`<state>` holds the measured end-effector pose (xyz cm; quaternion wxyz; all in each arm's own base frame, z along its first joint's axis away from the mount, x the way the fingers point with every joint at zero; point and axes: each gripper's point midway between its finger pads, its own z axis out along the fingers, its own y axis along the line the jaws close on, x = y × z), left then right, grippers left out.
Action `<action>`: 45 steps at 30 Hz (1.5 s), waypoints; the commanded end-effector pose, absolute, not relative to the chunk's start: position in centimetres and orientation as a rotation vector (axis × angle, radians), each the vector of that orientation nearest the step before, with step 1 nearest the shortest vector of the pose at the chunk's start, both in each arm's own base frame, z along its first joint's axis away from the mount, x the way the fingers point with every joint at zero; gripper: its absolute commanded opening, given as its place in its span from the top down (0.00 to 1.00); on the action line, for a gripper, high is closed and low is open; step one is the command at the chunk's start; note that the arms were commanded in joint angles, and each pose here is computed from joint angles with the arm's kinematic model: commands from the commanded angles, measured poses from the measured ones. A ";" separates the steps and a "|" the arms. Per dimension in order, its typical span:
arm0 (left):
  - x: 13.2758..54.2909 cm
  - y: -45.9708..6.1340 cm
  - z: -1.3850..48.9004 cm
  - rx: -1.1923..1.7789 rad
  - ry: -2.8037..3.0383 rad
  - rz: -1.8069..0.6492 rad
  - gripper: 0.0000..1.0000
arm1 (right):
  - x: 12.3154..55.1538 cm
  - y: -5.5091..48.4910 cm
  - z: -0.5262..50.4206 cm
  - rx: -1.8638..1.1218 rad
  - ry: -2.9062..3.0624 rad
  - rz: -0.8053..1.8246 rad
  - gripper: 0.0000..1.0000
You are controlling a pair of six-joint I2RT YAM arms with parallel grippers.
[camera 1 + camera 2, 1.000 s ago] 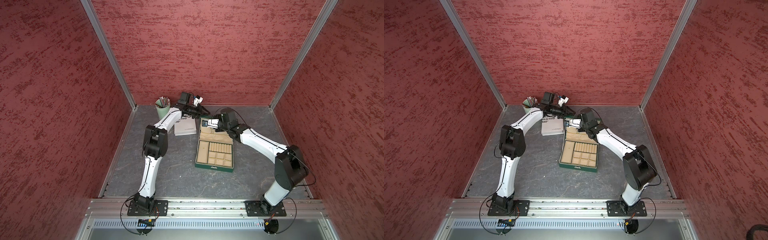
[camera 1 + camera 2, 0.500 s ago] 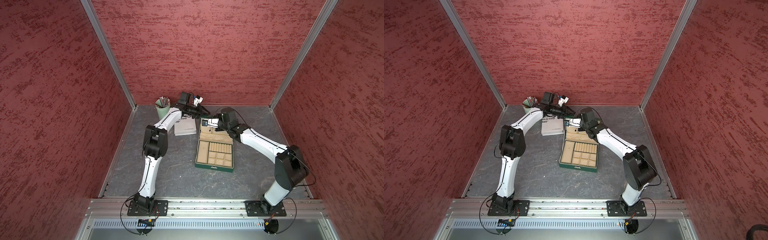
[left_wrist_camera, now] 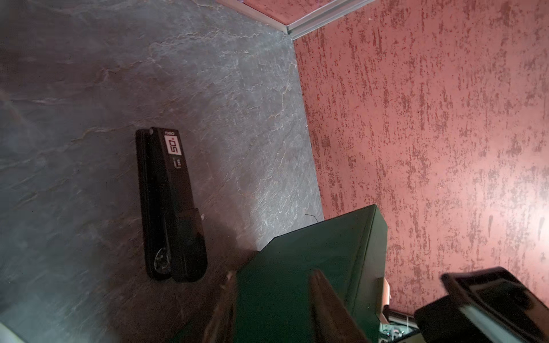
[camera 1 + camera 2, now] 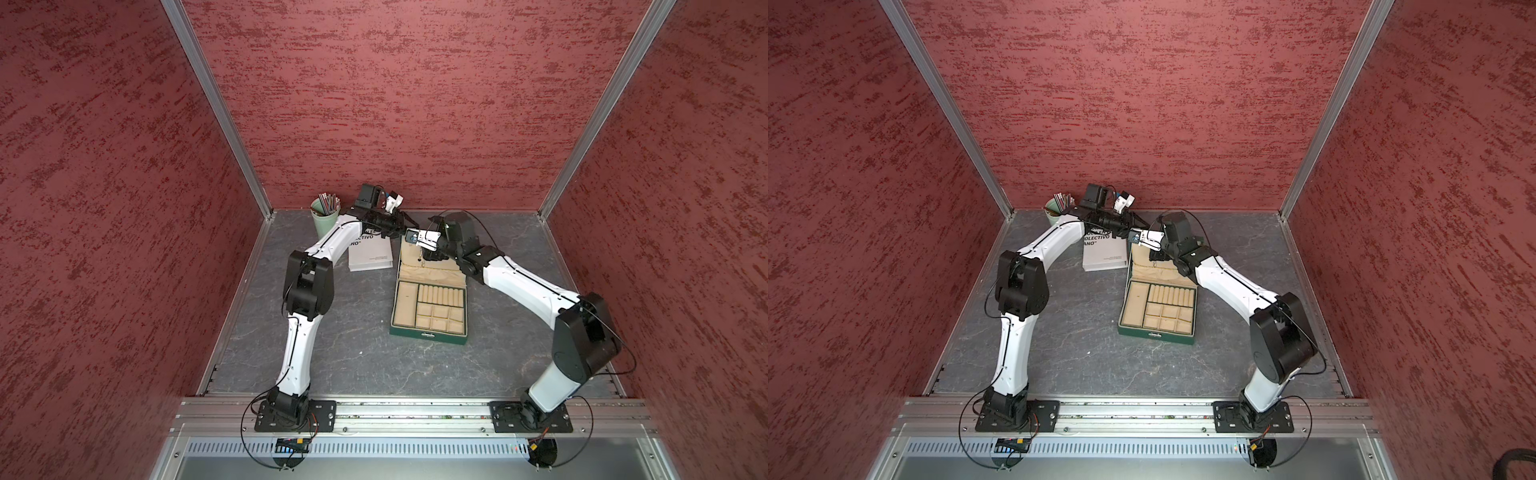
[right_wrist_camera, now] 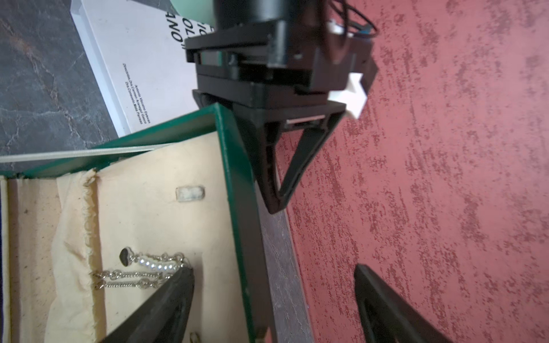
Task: Put jewelry chain into jewelry box
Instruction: Close the fastener on the jewelry box, then reset both arms
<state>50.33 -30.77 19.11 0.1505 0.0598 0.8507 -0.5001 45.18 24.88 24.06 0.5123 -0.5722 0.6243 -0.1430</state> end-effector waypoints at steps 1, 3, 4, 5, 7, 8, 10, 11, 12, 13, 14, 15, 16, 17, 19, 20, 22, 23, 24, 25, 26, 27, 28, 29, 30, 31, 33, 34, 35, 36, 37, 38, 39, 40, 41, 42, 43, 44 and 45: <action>50.8 -28.6 21.2 0.113 2.427 -1.319 0.54 | 45.3 24.3 30.2 -1.181 1.474 -0.304 0.09; 51.0 -27.5 21.9 0.074 2.422 -1.249 0.53 | 45.3 23.9 31.2 -1.117 1.490 -0.292 0.08; 51.0 -27.0 22.4 0.056 2.413 -1.211 0.53 | 45.3 23.7 31.7 -1.078 1.501 -0.287 0.08; 50.9 -26.5 22.9 0.037 2.405 -1.173 0.52 | 45.3 23.4 32.1 -1.037 1.515 -0.276 0.08; 50.7 -25.4 23.4 -0.020 2.386 -1.101 0.52 | 45.5 22.4 32.7 -0.926 1.565 -0.267 0.07; 50.3 -25.1 23.8 -0.043 2.366 -1.073 0.52 | 45.7 21.7 33.2 -0.840 1.600 -0.260 0.07; 49.2 -24.6 24.1 -0.066 2.325 -1.007 0.52 | 45.6 20.1 33.8 -0.640 1.667 -0.207 0.07; 48.3 -24.6 24.2 -0.053 2.304 -0.967 0.52 | 45.2 19.5 33.8 -0.558 1.689 -0.169 0.07; 47.4 -24.4 24.3 -0.041 2.279 -0.912 0.52 | 44.8 18.8 33.7 -0.470 1.714 -0.129 0.07; 46.4 -24.7 23.8 -0.011 2.268 -0.862 0.52 | 44.3 18.4 33.3 -0.401 1.735 -0.085 0.07; 45.4 -24.9 24.0 0.025 2.243 -0.814 0.52 | 43.7 17.8 32.8 -0.332 1.756 -0.050 0.07; 44.4 -25.0 24.0 0.062 2.225 -0.774 0.52 | 43.0 17.0 32.6 -0.256 1.771 -0.012 0.08; 43.6 -25.0 23.8 0.097 2.211 -0.727 0.52 | 42.3 16.6 32.0 -0.204 1.795 0.021 0.08; 42.8 -25.2 23.6 0.131 2.203 -0.678 0.51 | 41.8 16.1 31.2 -0.157 1.824 0.044 0.08; 41.2 -24.9 23.4 0.164 2.193 -0.615 0.48 | 40.4 14.9 30.0 -0.051 1.868 0.081 0.08; 40.5 -24.7 23.3 0.169 2.189 -0.602 0.48 | 39.6 14.3 29.5 -0.014 1.885 0.095 0.09; 39.3 -24.0 23.0 0.161 2.181 -0.598 0.47 | 37.8 13.0 28.9 0.059 1.900 0.123 0.09; 38.7 -23.6 23.0 0.156 2.169 -0.596 0.46 | 36.9 12.6 28.4 0.080 1.912 0.144 0.09; 38.2 -23.1 22.9 0.142 2.160 -0.586 0.46 | 36.0 12.3 27.8 0.091 1.925 0.166 0.09; 37.9 -22.6 23.0 0.122 2.148 -0.580 0.45 | 35.2 12.1 27.2 0.105 1.939 0.188 0.09; 37.5 -22.2 23.1 0.103 2.134 -0.580 0.44 | 34.4 11.9 26.7 0.115 1.953 0.211 0.09; 37.1 -21.8 23.1 0.086 2.131 -0.574 0.40 | 33.6 11.7 26.5 0.128 1.957 0.233 0.08; 36.8 -21.1 22.9 0.061 2.131 -0.552 0.34 | 33.0 11.2 25.9 0.150 1.970 0.235 0.08; 36.4 -20.4 22.6 0.029 2.137 -0.524 0.27 | 32.5 10.7 25.6 0.178 1.971 0.230 0.08; 36.3 -19.3 22.3 -0.009 2.138 -0.482 0.18 | 32.1 10.1 25.4 0.200 1.961 0.222 0.07; 36.3 -17.7 22.0 -0.084 2.120 -0.408 0.06 | 31.8 9.3 25.2 0.229 1.929 0.204 0.02; 36.4 -15.1 21.9 -0.193 2.073 -0.287 0.00 | 31.5 7.3 25.2 0.359 1.844 0.170 0.01; 36.4 -14.0 21.7 -0.209 2.048 -0.224 0.00 | 31.3 6.2 25.2 0.439 1.796 0.163 0.01; 36.5 -13.2 21.6 -0.215 2.017 -0.162 0.00 | 31.1 4.9 25.4 0.524 1.733 0.134 0.01; 36.5 -12.2 21.3 -0.235 1.985 -0.096 0.00 | 30.9 3.9 25.8 0.563 1.685 0.094 0.01; 36.5 -11.1 21.0 -0.260 1.952 -0.015 0.00 | 30.9 3.4 26.0 0.552 1.673 0.042 0.01; 36.6 -10.3 20.9 -0.262 1.911 0.050 0.00 | 31.1 3.3 26.1 0.502 1.683 -0.012 0.01; 36.7 -9.7 20.9 -0.249 1.878 0.110 0.00 | 31.3 3.3 26.4 0.439 1.693 -0.076 0.01; 36.6 -8.9 20.5 -0.248 1.858 0.163 0.00 | 31.6 3.3 26.6 0.387 1.693 -0.139 0.01; 36.5 -8.1 20.7 -0.277 1.810 0.185 0.00 | 31.9 3.5 26.6 0.312 1.691 -0.185 0.01; 36.4 -7.7 20.5 -0.261 1.786 0.177 0.00 | 32.3 4.4 26.7 0.205 1.675 -0.190 0.01; 36.4 -7.4 20.2 -0.220 1.760 0.136 0.00 | 32.6 5.3 26.3 0.105 1.665 -0.179 0.01; 36.5 -6.9 20.2 -0.195 1.733 0.072 0.00 | 32.8 5.4 26.0 0.070 1.654 -0.183 0.01; 36.7 -6.4 20.0 -0.172 1.722 0.004 0.00 | 33.0 4.9 25.4 0.076 1.660 -0.192 0.01</action>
